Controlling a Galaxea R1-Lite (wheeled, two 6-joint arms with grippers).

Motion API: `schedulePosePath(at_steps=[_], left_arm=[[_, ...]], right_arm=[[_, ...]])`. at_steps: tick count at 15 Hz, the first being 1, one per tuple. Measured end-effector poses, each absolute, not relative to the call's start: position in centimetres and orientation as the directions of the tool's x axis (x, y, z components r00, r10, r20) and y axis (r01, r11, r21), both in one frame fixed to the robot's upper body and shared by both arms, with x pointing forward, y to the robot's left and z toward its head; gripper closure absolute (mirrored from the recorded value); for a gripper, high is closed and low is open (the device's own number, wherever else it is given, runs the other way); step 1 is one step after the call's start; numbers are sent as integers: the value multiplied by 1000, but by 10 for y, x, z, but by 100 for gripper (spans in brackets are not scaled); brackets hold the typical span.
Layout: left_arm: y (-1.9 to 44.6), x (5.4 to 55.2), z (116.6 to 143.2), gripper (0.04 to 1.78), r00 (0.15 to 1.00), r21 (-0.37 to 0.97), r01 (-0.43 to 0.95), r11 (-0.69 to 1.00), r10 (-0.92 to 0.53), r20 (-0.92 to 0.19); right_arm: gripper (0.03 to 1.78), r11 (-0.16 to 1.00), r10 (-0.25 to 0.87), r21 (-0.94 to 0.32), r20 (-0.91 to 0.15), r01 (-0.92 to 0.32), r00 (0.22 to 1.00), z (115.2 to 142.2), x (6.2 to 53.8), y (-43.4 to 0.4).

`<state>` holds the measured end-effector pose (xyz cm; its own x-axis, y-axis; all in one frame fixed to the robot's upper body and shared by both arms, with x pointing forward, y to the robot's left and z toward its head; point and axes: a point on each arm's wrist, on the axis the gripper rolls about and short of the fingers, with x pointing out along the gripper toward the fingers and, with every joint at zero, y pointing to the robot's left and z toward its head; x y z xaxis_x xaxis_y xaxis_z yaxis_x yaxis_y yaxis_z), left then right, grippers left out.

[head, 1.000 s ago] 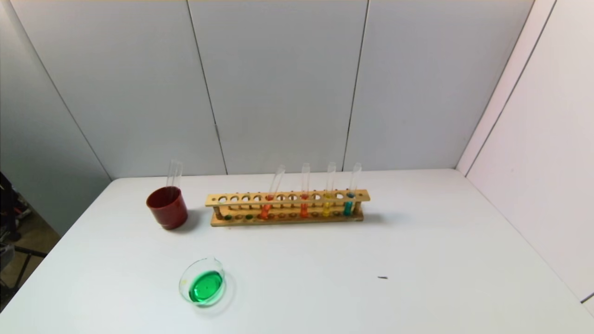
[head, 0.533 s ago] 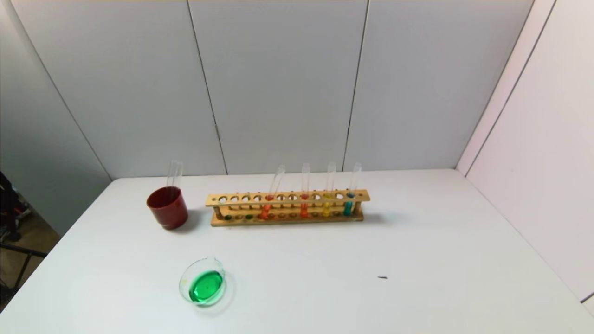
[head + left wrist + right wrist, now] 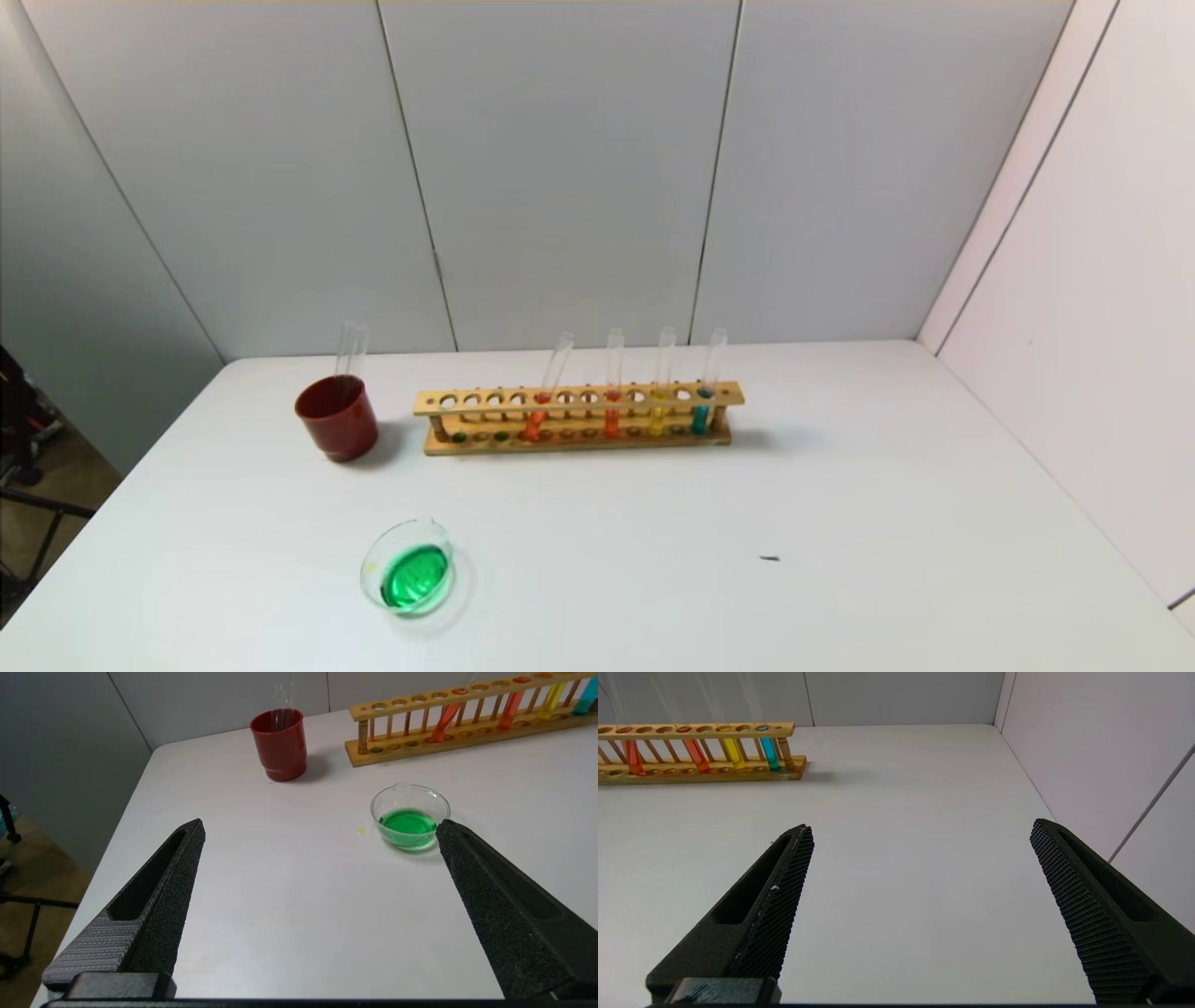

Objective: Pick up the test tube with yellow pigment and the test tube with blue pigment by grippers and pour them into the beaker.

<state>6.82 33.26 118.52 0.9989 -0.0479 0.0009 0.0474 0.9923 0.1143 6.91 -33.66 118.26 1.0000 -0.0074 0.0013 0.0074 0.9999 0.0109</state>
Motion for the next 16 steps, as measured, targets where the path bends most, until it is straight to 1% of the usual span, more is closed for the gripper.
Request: schedulePosePath(at_steps=[4,16], left_arm=[[333,69,1182,8,999,68,46,997,-46,-3],[333,69,1182,8,999,67,44,997,-44,-4]], right_arm=[[11,1000,-7,11,1,7,1000,1183,69,-337],[11,1000,-9,13,1,9,1000,1183,69,-337]])
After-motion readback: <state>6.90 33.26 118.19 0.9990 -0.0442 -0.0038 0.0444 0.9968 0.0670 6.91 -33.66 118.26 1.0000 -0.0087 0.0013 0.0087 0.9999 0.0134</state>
